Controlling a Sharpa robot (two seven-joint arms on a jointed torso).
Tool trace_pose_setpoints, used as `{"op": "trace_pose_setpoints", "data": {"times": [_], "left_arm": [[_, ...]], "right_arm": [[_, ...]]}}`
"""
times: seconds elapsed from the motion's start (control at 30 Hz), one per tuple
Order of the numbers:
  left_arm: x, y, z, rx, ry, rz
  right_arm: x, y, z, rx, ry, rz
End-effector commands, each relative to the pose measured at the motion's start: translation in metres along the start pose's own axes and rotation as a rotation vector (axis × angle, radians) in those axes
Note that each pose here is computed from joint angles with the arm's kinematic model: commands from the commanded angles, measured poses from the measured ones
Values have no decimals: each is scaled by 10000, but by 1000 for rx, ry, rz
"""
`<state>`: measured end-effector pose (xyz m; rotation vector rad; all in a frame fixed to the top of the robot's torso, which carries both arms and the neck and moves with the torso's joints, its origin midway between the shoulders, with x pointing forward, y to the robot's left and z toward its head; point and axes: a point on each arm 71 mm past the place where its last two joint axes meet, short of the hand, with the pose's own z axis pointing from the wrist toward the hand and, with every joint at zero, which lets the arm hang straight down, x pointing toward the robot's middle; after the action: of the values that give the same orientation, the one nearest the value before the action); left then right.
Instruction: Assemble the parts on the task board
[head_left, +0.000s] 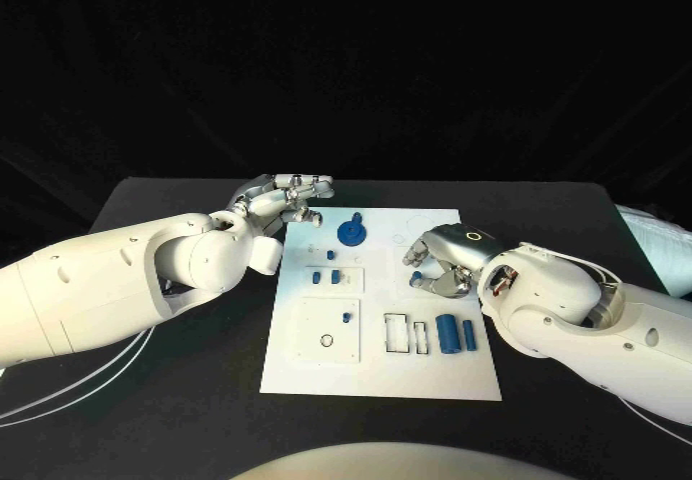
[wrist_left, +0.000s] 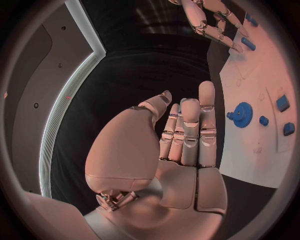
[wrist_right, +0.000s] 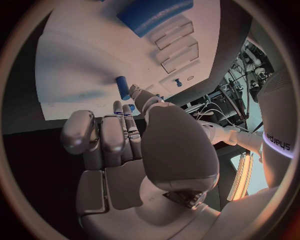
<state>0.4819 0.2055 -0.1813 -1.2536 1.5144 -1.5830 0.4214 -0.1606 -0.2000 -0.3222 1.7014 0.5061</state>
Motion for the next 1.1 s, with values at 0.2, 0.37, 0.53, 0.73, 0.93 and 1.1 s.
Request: {"op": "trace_pose_setpoints", "data": {"times": [0.2, 0.37, 0.53, 0.73, 0.93, 1.1], "left_arm": [[24, -11, -1, 9, 24, 2], [23, -11, -2, 8, 24, 2], [20, -11, -4, 8, 27, 3], [20, -11, -3, 8, 29, 5], [21, -11, -3, 8, 33, 8], [20, -12, -4, 8, 34, 9]], "right_arm": [[69, 30, 48, -2, 49, -15], [87, 34, 59, 0, 63, -16], [94, 28, 61, 5, 69, -19], [92, 23, 62, 8, 64, -20], [86, 16, 63, 11, 53, -17], [85, 10, 62, 14, 52, -18]]}}
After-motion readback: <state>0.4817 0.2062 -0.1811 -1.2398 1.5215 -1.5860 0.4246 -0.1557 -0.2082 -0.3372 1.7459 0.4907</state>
